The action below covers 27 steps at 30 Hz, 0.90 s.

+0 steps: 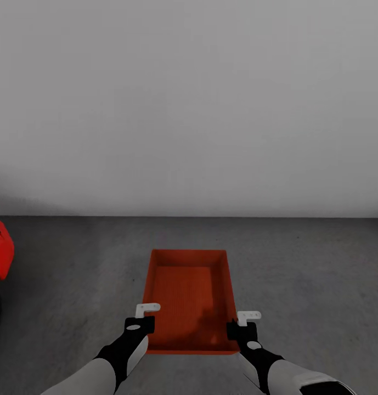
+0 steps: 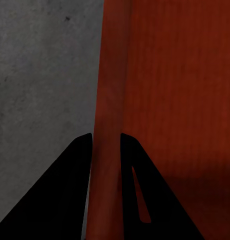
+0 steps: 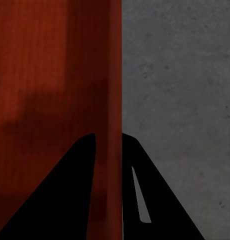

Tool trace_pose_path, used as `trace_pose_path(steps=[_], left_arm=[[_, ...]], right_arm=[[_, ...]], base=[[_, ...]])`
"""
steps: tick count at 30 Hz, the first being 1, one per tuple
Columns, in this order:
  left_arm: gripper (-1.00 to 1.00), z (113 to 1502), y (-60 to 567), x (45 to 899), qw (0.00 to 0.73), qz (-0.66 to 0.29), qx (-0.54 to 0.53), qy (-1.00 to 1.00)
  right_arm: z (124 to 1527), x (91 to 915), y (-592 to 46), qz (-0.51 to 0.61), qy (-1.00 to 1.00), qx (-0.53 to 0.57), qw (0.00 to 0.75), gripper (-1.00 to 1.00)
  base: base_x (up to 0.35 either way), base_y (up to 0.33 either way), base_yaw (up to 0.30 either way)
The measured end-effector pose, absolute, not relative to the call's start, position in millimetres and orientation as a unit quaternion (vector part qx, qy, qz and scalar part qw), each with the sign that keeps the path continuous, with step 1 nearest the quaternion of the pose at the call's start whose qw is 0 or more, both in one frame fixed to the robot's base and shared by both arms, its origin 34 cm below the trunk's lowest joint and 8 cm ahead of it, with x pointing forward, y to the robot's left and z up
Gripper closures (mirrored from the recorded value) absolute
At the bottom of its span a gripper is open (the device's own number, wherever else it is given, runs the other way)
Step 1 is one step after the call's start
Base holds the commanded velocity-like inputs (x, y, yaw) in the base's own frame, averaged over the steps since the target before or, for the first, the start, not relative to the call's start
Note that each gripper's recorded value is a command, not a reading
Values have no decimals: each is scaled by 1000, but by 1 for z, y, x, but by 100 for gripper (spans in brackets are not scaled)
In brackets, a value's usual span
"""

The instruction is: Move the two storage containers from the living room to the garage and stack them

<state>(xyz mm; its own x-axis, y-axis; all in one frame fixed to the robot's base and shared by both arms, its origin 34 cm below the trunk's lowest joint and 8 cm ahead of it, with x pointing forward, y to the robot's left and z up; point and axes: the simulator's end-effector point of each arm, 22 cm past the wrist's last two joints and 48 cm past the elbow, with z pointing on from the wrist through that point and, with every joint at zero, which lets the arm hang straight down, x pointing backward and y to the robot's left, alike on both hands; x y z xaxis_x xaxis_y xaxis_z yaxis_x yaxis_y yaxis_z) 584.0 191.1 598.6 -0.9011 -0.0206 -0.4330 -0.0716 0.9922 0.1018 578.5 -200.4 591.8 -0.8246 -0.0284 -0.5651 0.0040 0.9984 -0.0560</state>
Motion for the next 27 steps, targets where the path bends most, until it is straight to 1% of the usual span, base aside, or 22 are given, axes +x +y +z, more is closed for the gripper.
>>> trace_pose_path(steps=[18,21,27], left_arm=[[100,599,191,585,221,58,-23,973],[100,599,191,584,221,58,-23,973],[100,599,191,584,222,57,-23,973]], right_arm=[[592,579,-200,-27,955,-6,296,100],[592,578,-200,-27,955,-6,296,100],[592,578,-200,-27,955,-6,297,100]], base=[[4,0,0],[143,0,0],[274,0,0]])
